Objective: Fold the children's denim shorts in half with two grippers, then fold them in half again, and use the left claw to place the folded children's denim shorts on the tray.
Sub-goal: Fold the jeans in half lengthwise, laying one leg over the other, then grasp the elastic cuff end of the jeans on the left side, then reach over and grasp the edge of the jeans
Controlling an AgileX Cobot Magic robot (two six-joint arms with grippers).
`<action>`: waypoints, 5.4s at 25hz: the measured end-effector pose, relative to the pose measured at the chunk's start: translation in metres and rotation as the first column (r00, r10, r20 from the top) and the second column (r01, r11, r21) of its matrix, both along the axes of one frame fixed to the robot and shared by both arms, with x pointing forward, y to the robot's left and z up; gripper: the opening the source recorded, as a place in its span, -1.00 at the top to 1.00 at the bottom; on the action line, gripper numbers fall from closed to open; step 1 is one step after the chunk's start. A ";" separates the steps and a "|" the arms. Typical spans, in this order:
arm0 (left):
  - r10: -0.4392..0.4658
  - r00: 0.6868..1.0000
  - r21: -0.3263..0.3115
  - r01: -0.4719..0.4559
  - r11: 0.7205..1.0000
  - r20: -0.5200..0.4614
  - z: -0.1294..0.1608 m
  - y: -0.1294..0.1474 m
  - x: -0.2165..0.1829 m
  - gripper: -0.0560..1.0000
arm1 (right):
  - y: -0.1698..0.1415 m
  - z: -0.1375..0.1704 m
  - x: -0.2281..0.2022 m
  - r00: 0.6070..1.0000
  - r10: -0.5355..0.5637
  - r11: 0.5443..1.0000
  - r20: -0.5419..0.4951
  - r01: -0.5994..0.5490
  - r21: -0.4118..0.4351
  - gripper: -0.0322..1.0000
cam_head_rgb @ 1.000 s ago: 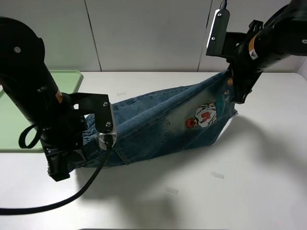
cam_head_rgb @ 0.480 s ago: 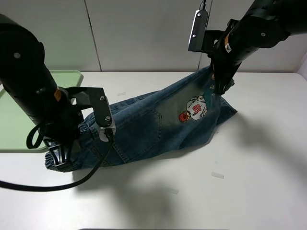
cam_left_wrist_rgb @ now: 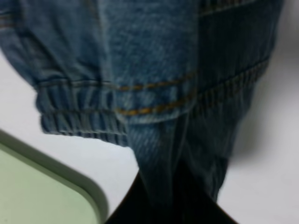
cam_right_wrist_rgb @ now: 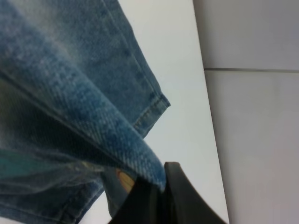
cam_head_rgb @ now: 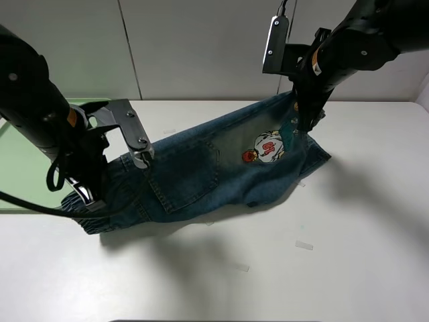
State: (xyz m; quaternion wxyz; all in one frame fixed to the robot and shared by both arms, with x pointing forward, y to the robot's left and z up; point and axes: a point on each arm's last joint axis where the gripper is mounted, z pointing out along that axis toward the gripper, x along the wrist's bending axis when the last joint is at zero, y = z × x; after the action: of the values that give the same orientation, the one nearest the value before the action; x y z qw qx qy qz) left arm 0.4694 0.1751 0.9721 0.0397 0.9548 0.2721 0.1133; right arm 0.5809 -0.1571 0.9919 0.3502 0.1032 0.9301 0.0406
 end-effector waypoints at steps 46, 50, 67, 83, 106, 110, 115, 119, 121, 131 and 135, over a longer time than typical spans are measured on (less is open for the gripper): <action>0.037 0.983 -0.065 -0.026 0.998 0.179 -0.028 0.020 0.044 -0.98 | -0.047 -0.027 0.039 0.996 -0.079 0.990 0.042 0.074 0.120 -0.41; 0.039 0.982 -0.072 -0.026 0.997 0.187 -0.028 0.019 0.045 -0.98 | -0.047 -0.028 0.037 0.994 -0.110 0.985 0.024 0.106 0.138 -0.41; 0.291 0.955 -0.081 -0.286 0.955 0.049 0.041 0.027 0.029 -0.95 | -0.061 0.033 -0.008 0.857 -0.476 0.784 -0.198 0.515 0.346 -0.41; 0.477 0.847 -0.356 -0.382 0.853 0.234 0.148 0.071 -0.071 -0.92 | -0.073 0.066 -0.057 0.649 -0.639 0.581 -0.412 0.759 0.293 -0.41; 0.555 0.794 -0.691 -0.258 0.675 0.246 0.076 0.124 -0.233 -0.91 | -0.067 0.064 -0.066 0.580 -0.624 0.529 -0.524 0.807 0.264 -0.41; 0.552 0.807 -0.674 -0.289 0.680 0.211 0.067 0.123 -0.233 -0.91 | -0.067 0.064 -0.066 0.579 -0.623 0.528 -0.526 0.807 0.264 -0.41; 0.551 0.808 -0.675 -0.289 0.679 0.209 0.067 0.123 -0.233 -0.91 | -0.067 0.064 -0.066 0.577 -0.622 0.526 -0.529 0.809 0.262 -0.41; 0.551 0.808 -0.675 -0.289 0.679 0.209 0.067 0.123 -0.233 -0.91 | -0.067 0.064 -0.066 0.576 -0.622 0.526 -0.531 0.809 0.262 -0.41; 0.551 0.808 -0.675 -0.289 0.679 0.209 0.067 0.123 -0.233 -0.91 | -0.067 0.064 -0.066 0.576 -0.622 0.526 -0.531 0.809 0.262 -0.41; 0.569 0.796 -0.675 -0.304 0.672 0.209 0.067 0.123 -0.233 -0.91 | -0.066 0.064 -0.066 0.575 -0.618 0.521 -0.537 0.810 0.267 -0.41; 0.632 0.746 -0.675 -0.358 0.645 0.209 0.067 0.122 -0.233 -0.91 | -0.065 0.064 -0.065 0.584 -0.614 0.519 -0.532 0.806 0.285 -0.41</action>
State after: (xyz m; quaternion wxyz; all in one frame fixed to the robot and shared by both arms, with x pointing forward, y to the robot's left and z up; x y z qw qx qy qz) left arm 0.2362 0.2976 1.0389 0.3618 0.7267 0.5348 0.2346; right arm 0.5161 -0.2226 1.0562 0.1156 0.5734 0.8036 0.1096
